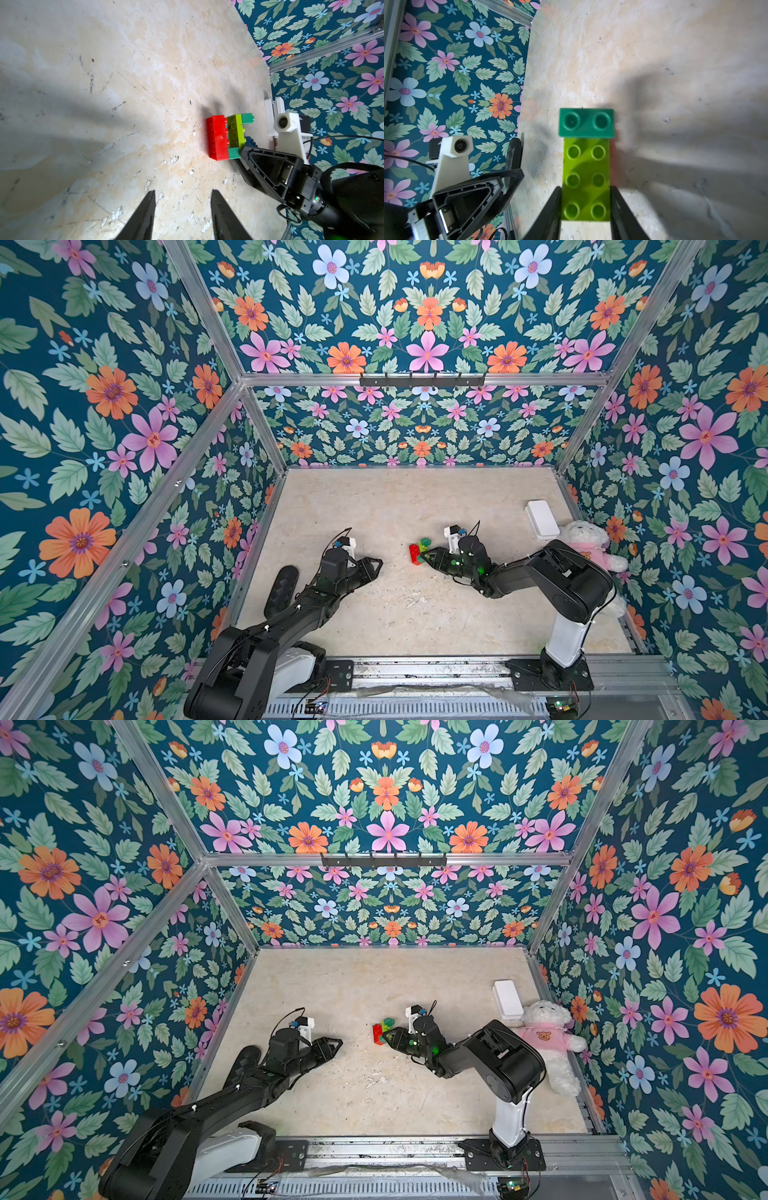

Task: Assemble the number 5 with lego
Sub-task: Adjust the lego brick at the center of the board.

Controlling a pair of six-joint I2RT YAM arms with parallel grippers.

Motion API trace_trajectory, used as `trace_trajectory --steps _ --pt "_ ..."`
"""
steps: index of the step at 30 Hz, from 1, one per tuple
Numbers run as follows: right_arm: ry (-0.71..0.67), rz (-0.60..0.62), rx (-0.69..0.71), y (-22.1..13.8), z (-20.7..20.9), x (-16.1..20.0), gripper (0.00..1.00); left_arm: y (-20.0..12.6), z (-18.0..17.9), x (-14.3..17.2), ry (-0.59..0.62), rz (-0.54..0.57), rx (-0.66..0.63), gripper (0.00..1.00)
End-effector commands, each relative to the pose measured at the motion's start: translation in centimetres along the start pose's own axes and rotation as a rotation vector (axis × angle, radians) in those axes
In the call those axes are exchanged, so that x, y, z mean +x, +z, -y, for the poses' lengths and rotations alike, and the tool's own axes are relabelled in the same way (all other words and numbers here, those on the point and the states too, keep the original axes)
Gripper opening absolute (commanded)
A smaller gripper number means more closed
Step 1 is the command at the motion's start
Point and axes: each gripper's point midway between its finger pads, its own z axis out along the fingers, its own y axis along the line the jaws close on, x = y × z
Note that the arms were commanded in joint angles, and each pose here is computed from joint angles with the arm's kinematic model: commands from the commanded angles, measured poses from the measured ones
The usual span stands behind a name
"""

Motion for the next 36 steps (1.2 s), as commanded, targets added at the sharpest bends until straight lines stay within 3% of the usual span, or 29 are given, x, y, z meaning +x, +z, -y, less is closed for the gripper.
trace_trajectory --steps 1,10,21,36 --pt "0.045 -0.026 -0.046 0.0 -0.5 0.4 0.45 0.0 0.5 -0.5 0.01 0.011 0.012 0.46" --pt "0.067 -0.024 0.007 -1.1 0.9 0.9 0.54 0.4 0.6 -0.6 0.012 0.002 0.013 0.46" --pt "0.024 0.015 0.126 -3.4 1.5 0.2 0.54 2.5 1.4 -0.1 0.008 -0.06 0.039 0.46" --pt "0.012 -0.031 0.128 -0.2 0.4 -1.3 0.53 3.4 2.3 -1.2 0.017 -0.048 0.038 0.46"
